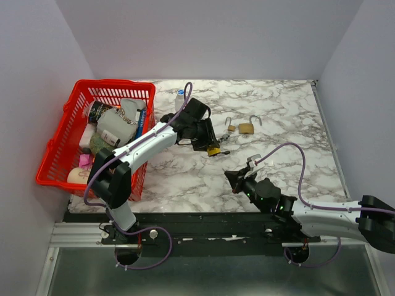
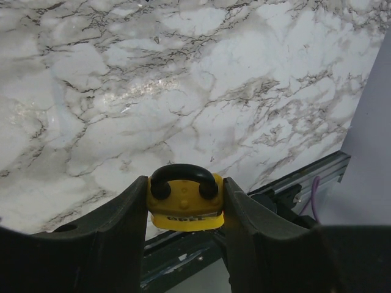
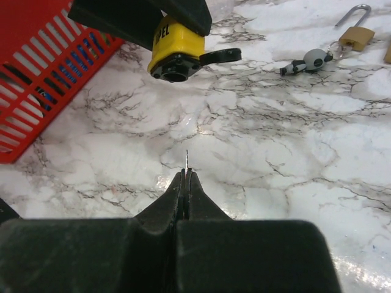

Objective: Unlock with the key

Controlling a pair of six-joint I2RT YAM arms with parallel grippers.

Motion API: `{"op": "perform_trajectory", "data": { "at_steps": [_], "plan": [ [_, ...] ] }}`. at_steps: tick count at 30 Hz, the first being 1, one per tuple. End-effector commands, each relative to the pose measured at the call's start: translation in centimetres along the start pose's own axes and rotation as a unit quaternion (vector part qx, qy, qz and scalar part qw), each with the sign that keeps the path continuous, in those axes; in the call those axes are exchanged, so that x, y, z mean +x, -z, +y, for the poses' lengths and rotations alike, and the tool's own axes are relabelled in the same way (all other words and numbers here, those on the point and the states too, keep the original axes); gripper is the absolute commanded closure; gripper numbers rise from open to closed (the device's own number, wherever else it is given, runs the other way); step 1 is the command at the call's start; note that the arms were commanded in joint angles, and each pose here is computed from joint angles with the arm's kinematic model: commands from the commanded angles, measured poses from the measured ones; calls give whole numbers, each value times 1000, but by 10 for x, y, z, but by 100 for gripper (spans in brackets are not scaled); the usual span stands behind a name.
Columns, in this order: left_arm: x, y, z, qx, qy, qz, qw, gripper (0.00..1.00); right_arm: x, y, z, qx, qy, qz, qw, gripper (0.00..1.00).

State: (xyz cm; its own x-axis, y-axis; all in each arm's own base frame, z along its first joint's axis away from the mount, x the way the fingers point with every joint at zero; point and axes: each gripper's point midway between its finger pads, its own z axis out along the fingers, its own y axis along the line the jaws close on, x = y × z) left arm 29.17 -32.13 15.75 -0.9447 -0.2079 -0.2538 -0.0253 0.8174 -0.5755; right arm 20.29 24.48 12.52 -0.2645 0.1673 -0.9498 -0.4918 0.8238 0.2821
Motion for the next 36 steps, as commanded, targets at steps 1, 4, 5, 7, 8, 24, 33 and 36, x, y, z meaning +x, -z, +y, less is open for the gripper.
{"op": "perform_trajectory", "data": {
  "at_steps": [1, 4, 5, 7, 8, 24, 33, 36],
  "plan": [
    [7, 3, -19, 44, 63, 40, 996, 100, -17, 1, 17, -40, -58, -45, 997, 99],
    [12, 1, -21, 51, 74, 55, 994, 100, -24, 0, 17, -36, -75, -62, 995, 99],
    [14, 1, -22, 52, 80, 58, 994, 100, -26, -1, 17, -34, -82, -68, 994, 99],
    [17, 0, -20, 53, 85, 66, 993, 100, -30, -3, 14, -22, -95, -76, 992, 99],
    [19, 0, -21, 54, 86, 68, 993, 100, -32, -4, 14, -20, -98, -79, 992, 99],
    [32, 1, -15, 61, 105, 90, 989, 100, -40, -12, 12, 6, -97, -89, 991, 99],
    [35, 4, -15, 65, 107, 90, 988, 100, -37, -17, 13, 2, -104, -85, 991, 99],
    [36, 4, -14, 65, 107, 89, 988, 100, -37, -17, 11, 3, -108, -85, 990, 99]
  ]
}}
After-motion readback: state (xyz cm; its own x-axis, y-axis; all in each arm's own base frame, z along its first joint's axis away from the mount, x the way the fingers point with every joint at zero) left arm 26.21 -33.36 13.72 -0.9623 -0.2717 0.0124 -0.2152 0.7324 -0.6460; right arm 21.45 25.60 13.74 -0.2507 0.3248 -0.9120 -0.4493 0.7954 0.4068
